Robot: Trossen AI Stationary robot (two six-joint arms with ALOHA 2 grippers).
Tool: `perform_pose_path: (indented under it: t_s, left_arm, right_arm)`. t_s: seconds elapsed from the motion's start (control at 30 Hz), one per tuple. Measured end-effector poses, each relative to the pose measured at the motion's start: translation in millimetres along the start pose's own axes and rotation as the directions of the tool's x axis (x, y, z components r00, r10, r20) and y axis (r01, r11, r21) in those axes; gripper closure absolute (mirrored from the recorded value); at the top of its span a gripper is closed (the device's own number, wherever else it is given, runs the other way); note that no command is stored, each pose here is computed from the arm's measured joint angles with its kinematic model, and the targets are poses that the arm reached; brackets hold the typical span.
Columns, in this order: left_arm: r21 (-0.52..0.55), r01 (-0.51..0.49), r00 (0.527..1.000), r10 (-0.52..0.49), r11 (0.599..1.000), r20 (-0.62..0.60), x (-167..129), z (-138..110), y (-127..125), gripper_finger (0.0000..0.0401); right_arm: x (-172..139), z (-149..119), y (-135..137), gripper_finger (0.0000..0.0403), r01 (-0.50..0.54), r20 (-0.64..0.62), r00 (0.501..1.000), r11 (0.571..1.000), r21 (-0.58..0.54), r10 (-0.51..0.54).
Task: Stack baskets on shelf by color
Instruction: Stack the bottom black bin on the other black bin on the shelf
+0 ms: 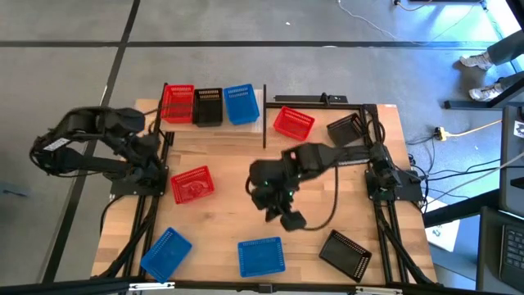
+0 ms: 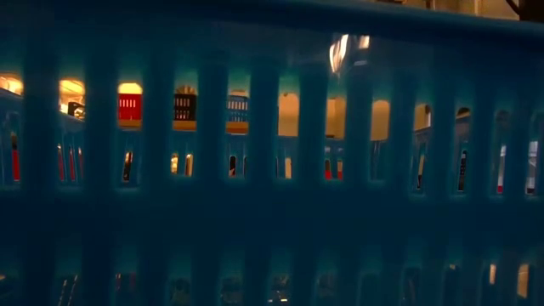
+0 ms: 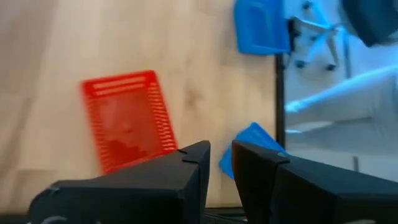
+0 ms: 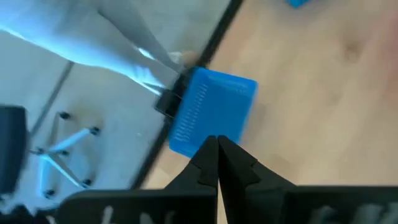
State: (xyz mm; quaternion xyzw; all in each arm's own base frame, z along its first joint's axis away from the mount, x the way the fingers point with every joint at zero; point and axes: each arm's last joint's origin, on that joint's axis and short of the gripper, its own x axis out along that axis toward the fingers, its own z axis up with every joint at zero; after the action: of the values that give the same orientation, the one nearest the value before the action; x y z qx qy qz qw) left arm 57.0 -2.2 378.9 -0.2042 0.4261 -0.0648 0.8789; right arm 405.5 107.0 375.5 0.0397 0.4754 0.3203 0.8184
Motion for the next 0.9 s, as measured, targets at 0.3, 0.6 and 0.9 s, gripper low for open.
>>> perform_pose_path:
  t_s: [0.3,0.6,0.9]
  left_arm:
    - [-0.002,0.081,0.996,-0.081,0.997,-0.022,44.1,-4.5,16.6,0.0343]
    - [0.189,0.188,0.975,-0.206,0.964,0.083,66.8,16.4,11.0,0.0343]
    - [0.351,0.263,0.946,-0.312,0.899,0.089,92.3,41.5,-7.4,0.0343]
  right_arm:
    - [14.4,-9.3,26.4,0.0403,0.164,-0.122,0.983,0.945,0.284,-0.135]
    - [14.9,-28.8,49.9,0.0403,0.342,-0.303,0.924,0.855,0.389,-0.232]
    - [-8.4,-39.5,70.6,0.0403,0.420,-0.269,0.905,0.802,0.425,-0.330]
